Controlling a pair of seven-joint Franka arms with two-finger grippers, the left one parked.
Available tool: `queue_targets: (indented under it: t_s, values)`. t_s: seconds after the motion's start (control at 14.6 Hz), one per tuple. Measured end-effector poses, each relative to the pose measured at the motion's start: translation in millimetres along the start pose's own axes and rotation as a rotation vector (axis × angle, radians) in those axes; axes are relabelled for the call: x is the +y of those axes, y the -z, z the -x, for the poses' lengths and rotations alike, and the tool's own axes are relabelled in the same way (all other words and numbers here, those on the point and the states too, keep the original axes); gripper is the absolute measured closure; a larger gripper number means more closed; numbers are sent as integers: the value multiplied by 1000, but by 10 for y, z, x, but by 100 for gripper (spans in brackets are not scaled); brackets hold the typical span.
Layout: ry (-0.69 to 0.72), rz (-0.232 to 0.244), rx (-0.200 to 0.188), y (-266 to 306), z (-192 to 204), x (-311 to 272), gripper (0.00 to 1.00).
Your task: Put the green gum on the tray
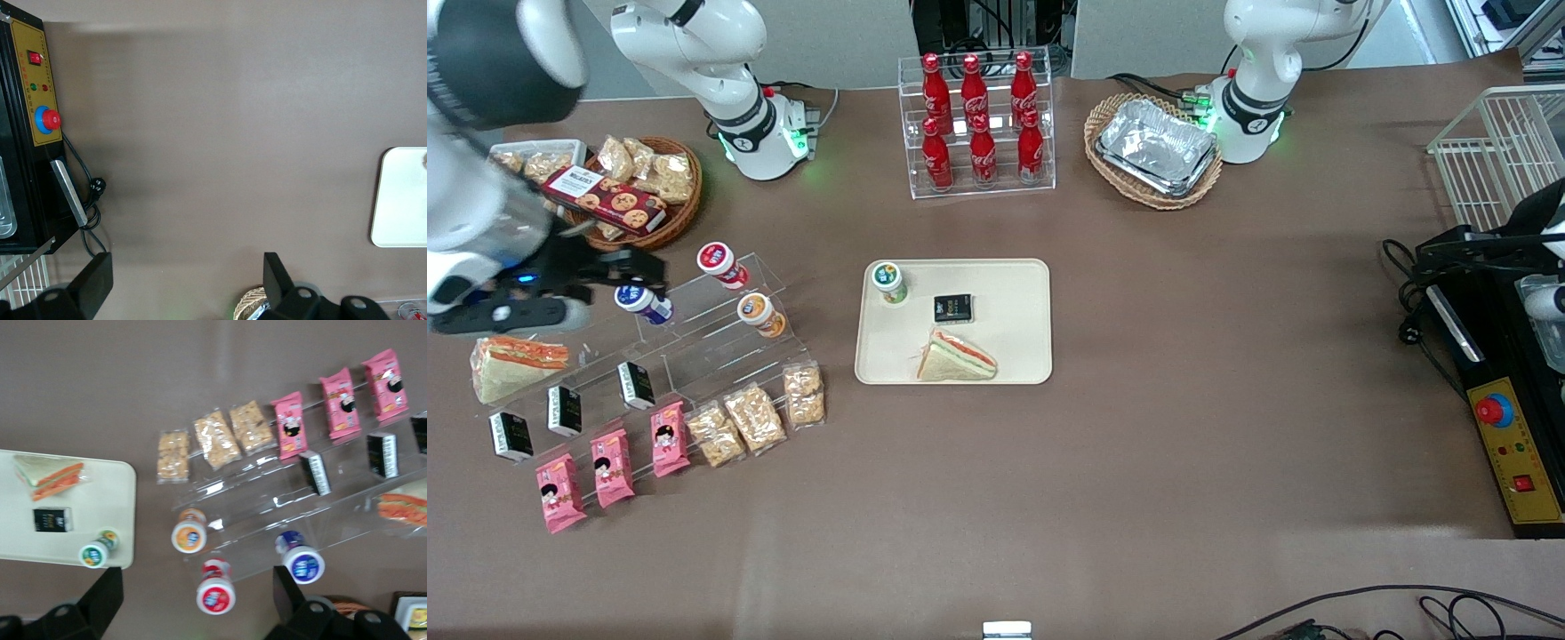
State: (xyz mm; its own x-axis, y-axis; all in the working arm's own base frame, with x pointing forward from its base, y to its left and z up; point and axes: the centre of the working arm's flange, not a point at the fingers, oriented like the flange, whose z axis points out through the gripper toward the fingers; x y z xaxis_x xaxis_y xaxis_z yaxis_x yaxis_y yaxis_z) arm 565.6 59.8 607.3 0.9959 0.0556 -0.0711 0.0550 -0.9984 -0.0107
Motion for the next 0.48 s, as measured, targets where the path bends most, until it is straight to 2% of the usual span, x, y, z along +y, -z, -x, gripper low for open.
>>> queue_targets:
  t_s: [0.2, 0.48]
  values:
    - [4, -1, 2, 10, -7, 354, 0]
    - [-22, -2, 27, 126, 5, 552, 0]
